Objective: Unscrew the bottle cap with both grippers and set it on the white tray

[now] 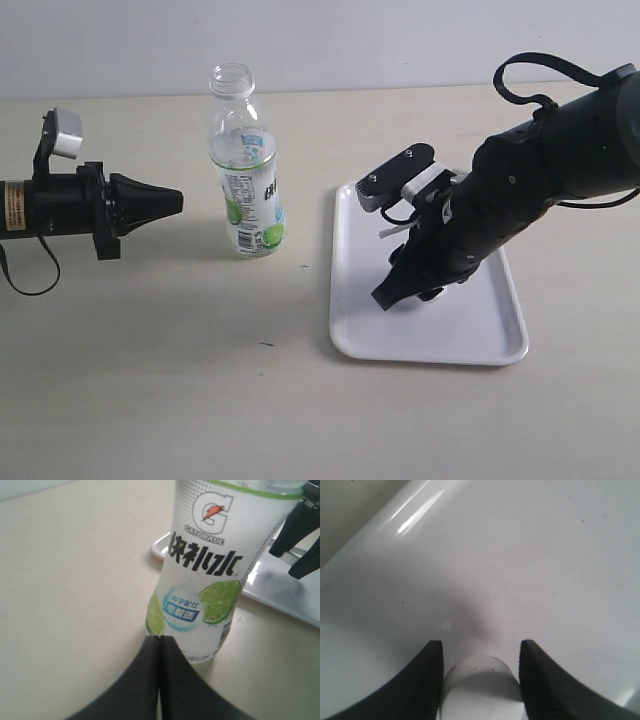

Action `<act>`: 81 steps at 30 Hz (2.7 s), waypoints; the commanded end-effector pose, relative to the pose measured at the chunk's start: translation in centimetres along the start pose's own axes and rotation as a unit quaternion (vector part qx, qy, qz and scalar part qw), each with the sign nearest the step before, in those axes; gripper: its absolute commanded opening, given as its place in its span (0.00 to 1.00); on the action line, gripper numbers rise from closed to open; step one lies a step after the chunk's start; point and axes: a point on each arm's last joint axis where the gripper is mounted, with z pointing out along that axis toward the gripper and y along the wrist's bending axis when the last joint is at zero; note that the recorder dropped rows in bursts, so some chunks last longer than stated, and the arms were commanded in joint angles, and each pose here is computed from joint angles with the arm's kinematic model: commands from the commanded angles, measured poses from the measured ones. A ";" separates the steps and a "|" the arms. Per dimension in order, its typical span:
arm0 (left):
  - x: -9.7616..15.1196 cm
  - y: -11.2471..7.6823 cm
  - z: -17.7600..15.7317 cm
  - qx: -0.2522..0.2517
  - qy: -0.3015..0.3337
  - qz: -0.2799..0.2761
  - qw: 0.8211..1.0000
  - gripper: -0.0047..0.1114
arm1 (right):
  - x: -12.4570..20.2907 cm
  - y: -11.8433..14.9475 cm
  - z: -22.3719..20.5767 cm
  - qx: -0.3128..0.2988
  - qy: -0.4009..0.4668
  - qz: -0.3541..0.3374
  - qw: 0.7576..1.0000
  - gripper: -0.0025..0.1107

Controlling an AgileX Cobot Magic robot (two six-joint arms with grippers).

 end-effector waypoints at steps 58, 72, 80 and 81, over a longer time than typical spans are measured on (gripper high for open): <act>-5.9 -25.7 -14.7 -0.413 -0.199 -0.015 0.888 0.04 | 17.2 3.1 -19.5 -0.024 -0.450 0.151 0.880 0.02; -5.6 -25.8 -14.4 -0.407 -0.169 0.014 0.897 0.04 | 17.2 3.1 -19.5 -0.041 -0.456 0.178 0.871 0.02; -5.6 -26.0 -14.3 -0.400 -0.161 0.026 0.902 0.04 | 17.2 3.1 -19.5 -0.041 -0.456 0.178 0.871 0.02; -5.5 -26.3 -14.2 -0.399 -0.149 0.052 0.903 0.04 | 17.2 3.1 -19.5 -0.041 -0.456 0.178 0.871 0.02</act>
